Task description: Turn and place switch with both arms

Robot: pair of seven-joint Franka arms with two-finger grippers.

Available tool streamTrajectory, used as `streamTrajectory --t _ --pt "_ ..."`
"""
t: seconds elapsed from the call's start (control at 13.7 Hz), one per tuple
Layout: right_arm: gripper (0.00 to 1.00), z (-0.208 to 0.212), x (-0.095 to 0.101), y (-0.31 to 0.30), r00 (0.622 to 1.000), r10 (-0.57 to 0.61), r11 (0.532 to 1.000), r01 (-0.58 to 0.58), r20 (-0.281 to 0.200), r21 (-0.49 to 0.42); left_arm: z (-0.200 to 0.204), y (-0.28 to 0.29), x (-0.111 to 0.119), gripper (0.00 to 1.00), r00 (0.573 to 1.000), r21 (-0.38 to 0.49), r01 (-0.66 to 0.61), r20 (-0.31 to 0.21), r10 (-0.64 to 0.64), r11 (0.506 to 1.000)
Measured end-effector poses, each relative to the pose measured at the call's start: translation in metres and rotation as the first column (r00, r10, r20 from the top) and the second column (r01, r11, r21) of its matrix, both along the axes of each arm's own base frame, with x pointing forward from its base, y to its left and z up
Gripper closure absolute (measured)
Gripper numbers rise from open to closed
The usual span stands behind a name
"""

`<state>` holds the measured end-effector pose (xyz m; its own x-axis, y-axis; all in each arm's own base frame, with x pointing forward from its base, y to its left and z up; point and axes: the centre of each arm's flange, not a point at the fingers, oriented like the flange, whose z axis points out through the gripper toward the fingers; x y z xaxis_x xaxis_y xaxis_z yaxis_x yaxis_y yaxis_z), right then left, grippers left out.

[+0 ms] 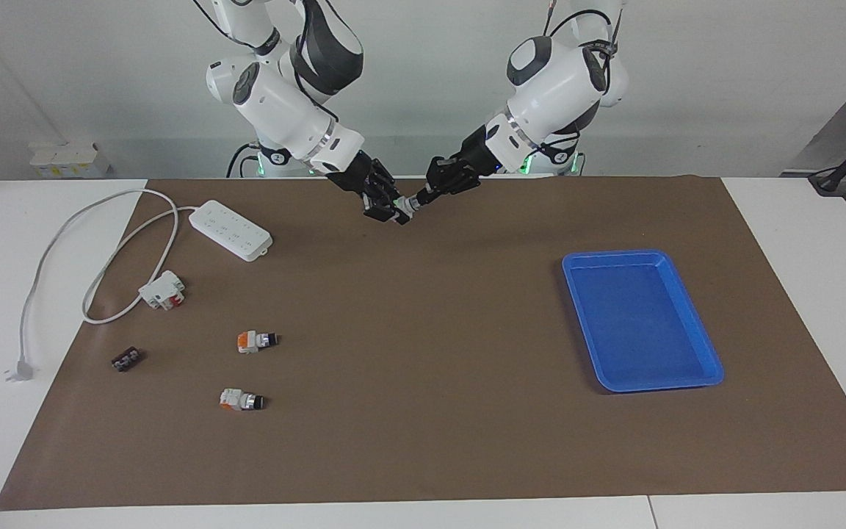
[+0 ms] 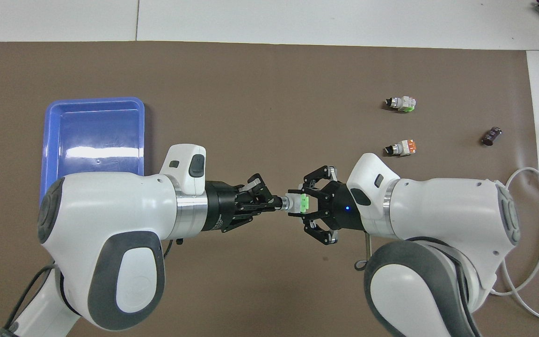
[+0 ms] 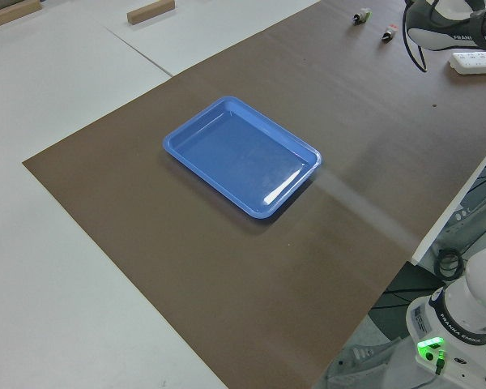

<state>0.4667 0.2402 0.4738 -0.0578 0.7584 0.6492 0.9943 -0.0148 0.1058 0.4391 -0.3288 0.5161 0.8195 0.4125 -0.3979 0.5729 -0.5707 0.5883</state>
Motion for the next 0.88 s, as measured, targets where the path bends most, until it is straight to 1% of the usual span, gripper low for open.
streamTrajectory --t 0.22,0.37,0.44,0.58,0.66,0.8,0.88 --pt "0.59 0.0005 0.0006 -0.0006 1.0 -0.006 1.0 0.006 -0.002 0.001 0.0004 -0.0003 0.0002 0.9 0.984 0.004 -0.13 -0.125 0.13 0.991" --pt "0.59 0.0007 0.0007 -0.0009 1.0 -0.008 1.0 0.008 -0.003 0.001 0.0004 -0.0001 0.0004 0.9 0.955 0.016 -0.213 -0.205 0.212 0.977" --pt "0.59 0.0009 0.0009 -0.001 1.0 -0.011 1.0 0.011 -0.005 0.002 0.0005 0.0 0.0006 0.9 0.932 0.026 -0.262 -0.253 0.26 0.965" --pt "0.59 0.0018 0.0015 -0.0013 1.0 -0.018 1.0 0.018 -0.005 0.003 0.001 0.0001 0.0012 0.9 0.865 0.054 -0.367 -0.349 0.362 0.929" --pt "0.59 0.0029 0.0024 -0.0017 1.0 -0.024 1.0 0.024 -0.001 0.004 0.0018 -0.0001 0.0016 0.9 0.827 0.068 -0.415 -0.387 0.407 0.907" --pt "0.59 0.004 0.0035 -0.0023 0.999 -0.032 0.999 0.032 0.004 0.004 0.0028 -0.0005 0.0021 0.9 0.739 0.103 -0.503 -0.464 0.489 0.858" --pt "0.59 0.004 0.0037 -0.0025 0.999 -0.033 0.999 0.033 0.004 0.004 0.0029 -0.0006 0.0021 0.9 0.698 0.121 -0.534 -0.495 0.518 0.837"
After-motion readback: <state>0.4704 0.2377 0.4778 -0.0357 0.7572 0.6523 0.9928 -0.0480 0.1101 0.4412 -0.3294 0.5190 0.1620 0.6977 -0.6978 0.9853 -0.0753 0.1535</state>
